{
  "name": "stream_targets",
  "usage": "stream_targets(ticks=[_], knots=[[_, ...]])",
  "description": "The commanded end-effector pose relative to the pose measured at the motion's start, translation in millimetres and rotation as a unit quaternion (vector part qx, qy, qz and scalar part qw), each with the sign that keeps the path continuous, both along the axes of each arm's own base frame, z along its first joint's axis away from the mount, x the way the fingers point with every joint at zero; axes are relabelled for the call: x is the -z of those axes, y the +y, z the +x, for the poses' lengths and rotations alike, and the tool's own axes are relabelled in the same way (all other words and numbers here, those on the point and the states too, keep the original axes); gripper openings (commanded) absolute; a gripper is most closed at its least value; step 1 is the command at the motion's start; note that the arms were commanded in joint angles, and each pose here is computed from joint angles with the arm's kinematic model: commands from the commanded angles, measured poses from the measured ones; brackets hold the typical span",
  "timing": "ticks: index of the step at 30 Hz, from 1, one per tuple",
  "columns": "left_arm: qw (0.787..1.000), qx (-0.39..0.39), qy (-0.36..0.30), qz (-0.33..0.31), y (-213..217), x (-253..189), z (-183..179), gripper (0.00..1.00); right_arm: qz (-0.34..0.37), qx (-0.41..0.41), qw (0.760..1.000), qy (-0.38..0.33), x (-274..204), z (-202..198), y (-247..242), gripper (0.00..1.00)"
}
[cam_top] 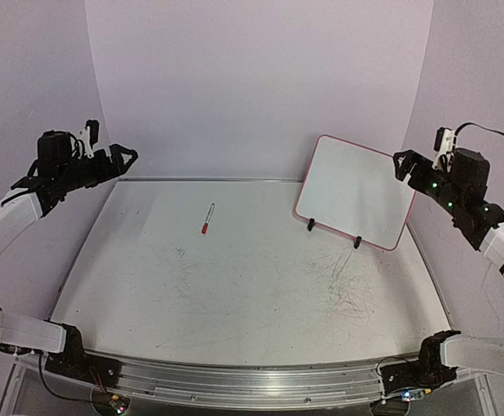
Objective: Write a sentence on the whiteboard
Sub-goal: Move the whiteboard stand to the center of the board.
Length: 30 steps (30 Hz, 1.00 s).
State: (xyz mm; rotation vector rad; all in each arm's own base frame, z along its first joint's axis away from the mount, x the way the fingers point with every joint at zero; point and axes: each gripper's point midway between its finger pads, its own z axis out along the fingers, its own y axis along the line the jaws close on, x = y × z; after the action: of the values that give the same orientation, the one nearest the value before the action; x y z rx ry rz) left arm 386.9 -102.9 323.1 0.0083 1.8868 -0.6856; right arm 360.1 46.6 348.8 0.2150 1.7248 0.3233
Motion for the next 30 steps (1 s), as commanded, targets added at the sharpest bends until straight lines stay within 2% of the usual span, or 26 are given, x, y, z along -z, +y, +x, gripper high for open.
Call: stream_targets(ticks=[1,3,8,15,19,24,30], knots=[[0.999,0.047,0.013,0.011,-21,16,-2,0.99,-0.011,-0.015,1.0,0.021,35,16,7,0.98],[0.998,0.05,0.019,0.022,-25,23,-1,0.99,-0.01,0.0,0.999,0.046,61,27,4,0.98],[0.997,0.053,0.041,0.049,-35,43,1,0.99,-0.011,-0.035,0.989,0.146,128,60,22,0.98],[0.993,0.067,0.067,0.067,-49,63,-8,0.99,0.013,0.019,0.971,0.237,187,71,13,0.98],[0.992,0.072,0.081,0.064,-55,73,-12,0.99,0.028,0.042,0.956,0.289,221,68,17,0.93],[0.991,0.076,0.094,0.061,-63,80,-10,0.99,0.02,0.064,0.949,0.309,241,72,23,0.89],[0.99,0.082,0.104,0.053,-73,83,-12,0.99,0.024,0.086,0.938,0.335,268,74,30,0.78]])
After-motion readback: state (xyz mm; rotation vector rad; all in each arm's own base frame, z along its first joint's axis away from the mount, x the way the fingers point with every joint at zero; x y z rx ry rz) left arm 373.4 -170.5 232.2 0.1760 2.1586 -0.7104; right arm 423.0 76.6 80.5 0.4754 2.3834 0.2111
